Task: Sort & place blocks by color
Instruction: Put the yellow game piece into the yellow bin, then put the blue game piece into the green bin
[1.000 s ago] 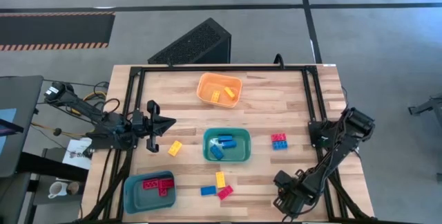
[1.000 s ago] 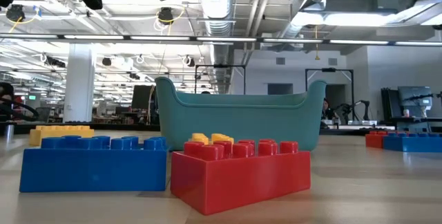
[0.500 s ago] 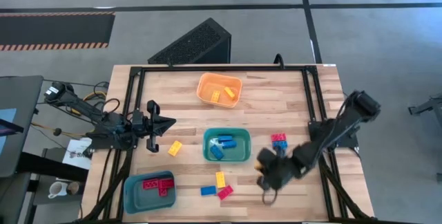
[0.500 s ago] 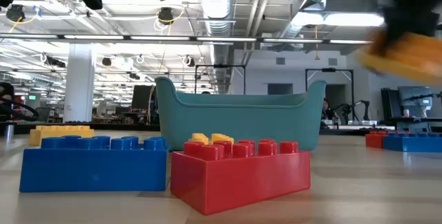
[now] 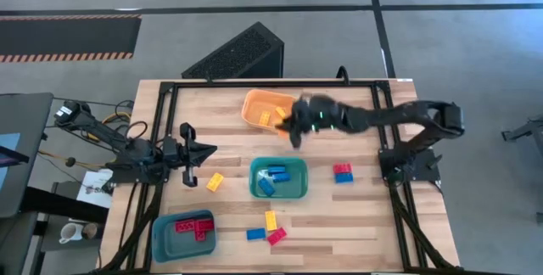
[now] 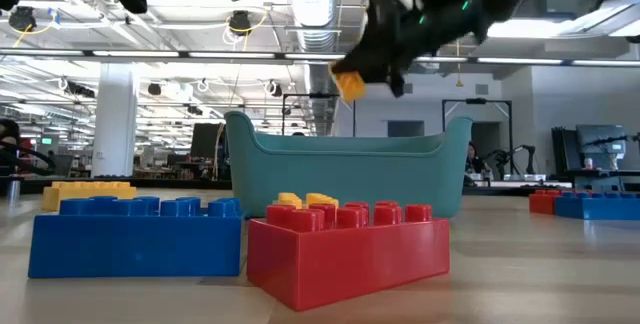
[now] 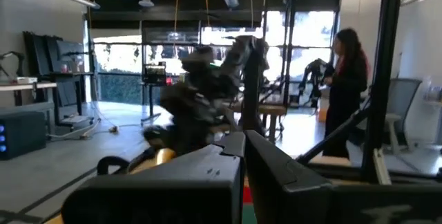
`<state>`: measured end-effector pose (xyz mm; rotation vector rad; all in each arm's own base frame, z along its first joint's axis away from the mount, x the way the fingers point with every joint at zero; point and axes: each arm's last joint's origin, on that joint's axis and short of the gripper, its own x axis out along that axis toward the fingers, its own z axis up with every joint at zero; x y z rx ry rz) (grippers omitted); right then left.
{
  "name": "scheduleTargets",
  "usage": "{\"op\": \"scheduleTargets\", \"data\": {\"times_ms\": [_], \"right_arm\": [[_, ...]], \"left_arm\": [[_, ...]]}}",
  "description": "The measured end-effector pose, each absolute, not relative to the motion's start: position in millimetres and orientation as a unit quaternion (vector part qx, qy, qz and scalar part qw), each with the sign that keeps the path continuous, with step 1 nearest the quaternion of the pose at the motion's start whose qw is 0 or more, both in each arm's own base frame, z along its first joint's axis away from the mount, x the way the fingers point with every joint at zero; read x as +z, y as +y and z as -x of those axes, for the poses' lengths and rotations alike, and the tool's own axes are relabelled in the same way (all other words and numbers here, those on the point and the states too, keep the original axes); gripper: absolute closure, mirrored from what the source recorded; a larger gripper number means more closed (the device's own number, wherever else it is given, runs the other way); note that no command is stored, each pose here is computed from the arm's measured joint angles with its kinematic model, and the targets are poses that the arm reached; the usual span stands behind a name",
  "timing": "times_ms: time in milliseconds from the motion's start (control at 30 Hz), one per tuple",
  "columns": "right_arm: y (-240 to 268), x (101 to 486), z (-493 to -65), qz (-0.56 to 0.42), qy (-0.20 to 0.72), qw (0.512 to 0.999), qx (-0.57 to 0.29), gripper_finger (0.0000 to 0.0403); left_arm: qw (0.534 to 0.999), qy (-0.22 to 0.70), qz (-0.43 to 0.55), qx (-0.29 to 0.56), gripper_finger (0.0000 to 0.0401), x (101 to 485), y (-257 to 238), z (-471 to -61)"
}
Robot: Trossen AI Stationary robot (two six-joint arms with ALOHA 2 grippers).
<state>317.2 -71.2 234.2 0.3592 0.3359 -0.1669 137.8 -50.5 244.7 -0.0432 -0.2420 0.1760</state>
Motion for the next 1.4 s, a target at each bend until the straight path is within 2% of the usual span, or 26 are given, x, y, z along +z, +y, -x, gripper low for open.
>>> {"op": "scheduleTargets", "data": {"times_ms": [167,233,367,500,633,733,900,1133,1400], "right_arm": [[-136,216,-318,-0.198,0.146,0.964,-0.104,0.0322],[-153,205,-319,-0.212,0.159,0.957,-0.119,0.0307],[-168,190,-326,-0.226,0.174,0.951,-0.116,0.0237],[-171,192,-334,-0.212,0.174,0.956,-0.107,0.0156],[-169,206,-337,-0.207,0.183,0.955,-0.103,0.0110],[-161,226,-331,-0.193,0.182,0.960,-0.089,0.0104],[-130,257,-321,-0.160,0.163,0.972,-0.057,0.0116],[-84,248,-339,-0.178,0.189,0.966,0.021,0.0121],[-56,241,-368,-0.163,0.182,0.969,0.042,0.0121]], "left_arm": [[0.991,-0.098,0.013,0.094,0.0399,240,-51,-139],[0.991,-0.093,0.016,0.097,0.0399,239,-51,-139],[0.990,-0.092,0.020,0.104,0.0399,239,-50,-139],[0.989,-0.097,0.029,0.103,0.0399,240,-50,-139],[0.988,-0.106,0.037,0.104,0.0399,241,-50,-138],[0.987,-0.112,0.041,0.104,0.0399,243,-50,-138],[0.988,-0.112,0.031,0.105,0.0399,243,-50,-138],[0.984,-0.123,0.023,0.126,0.0399,245,-43,-140],[0.984,-0.138,0.040,0.106,0.0399,246,-32,-144]]}}
